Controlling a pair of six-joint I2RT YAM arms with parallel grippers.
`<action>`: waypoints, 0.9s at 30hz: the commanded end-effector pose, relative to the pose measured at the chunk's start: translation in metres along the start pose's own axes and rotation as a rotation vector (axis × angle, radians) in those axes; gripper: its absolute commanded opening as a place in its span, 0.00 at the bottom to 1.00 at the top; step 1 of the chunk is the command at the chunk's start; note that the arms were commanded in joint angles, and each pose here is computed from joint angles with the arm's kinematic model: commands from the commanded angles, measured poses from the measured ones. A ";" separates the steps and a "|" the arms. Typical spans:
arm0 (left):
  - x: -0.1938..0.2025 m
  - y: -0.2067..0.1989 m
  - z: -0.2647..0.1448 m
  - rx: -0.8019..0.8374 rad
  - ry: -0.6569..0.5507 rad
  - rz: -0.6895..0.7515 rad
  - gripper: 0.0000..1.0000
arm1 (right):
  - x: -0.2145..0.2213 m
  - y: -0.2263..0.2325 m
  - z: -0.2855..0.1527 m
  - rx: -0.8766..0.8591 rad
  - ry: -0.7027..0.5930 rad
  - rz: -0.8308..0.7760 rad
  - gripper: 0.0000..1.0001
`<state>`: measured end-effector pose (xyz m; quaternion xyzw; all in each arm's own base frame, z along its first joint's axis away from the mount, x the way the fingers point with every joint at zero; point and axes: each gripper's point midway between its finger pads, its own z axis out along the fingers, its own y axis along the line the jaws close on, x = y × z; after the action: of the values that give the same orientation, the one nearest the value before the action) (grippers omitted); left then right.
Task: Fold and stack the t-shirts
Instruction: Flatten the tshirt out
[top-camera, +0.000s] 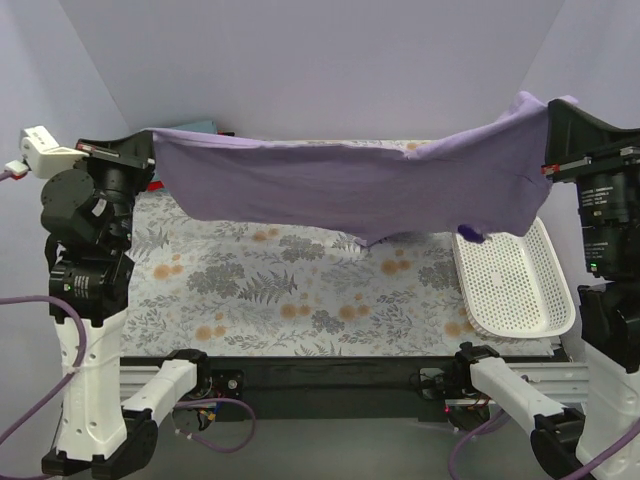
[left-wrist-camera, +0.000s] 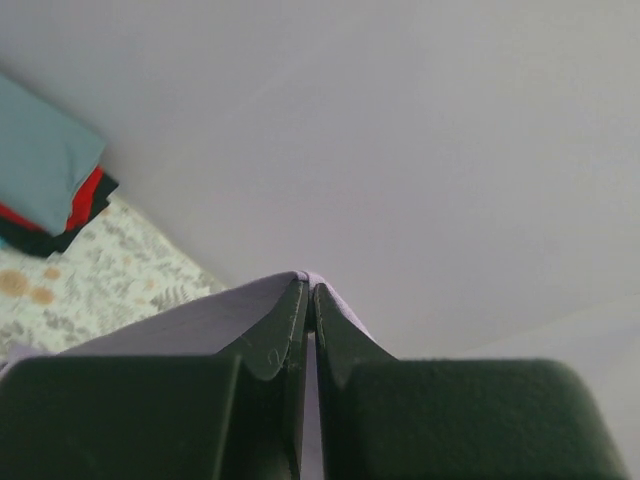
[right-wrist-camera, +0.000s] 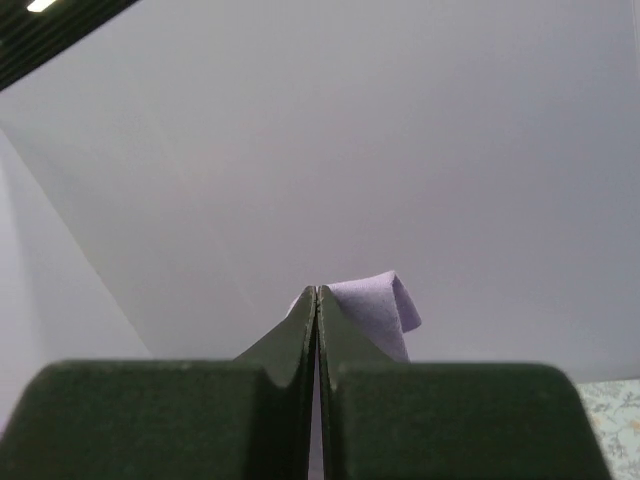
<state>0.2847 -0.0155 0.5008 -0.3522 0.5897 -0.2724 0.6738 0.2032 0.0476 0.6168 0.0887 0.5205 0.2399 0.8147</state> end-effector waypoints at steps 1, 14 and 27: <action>-0.028 -0.018 0.009 0.003 -0.087 0.009 0.00 | -0.007 0.003 0.020 0.001 -0.019 -0.030 0.01; 0.068 0.017 0.174 -0.013 0.089 0.075 0.00 | 0.155 -0.033 0.173 0.033 0.248 -0.089 0.01; 0.023 -0.028 0.299 0.266 0.045 0.035 0.00 | 0.129 -0.031 0.263 -0.001 -0.020 -0.156 0.01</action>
<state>0.6300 -0.0064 0.3799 -0.3242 0.6734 -0.2836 0.6008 0.5510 0.1394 0.4732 0.0374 0.6872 0.1677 0.7058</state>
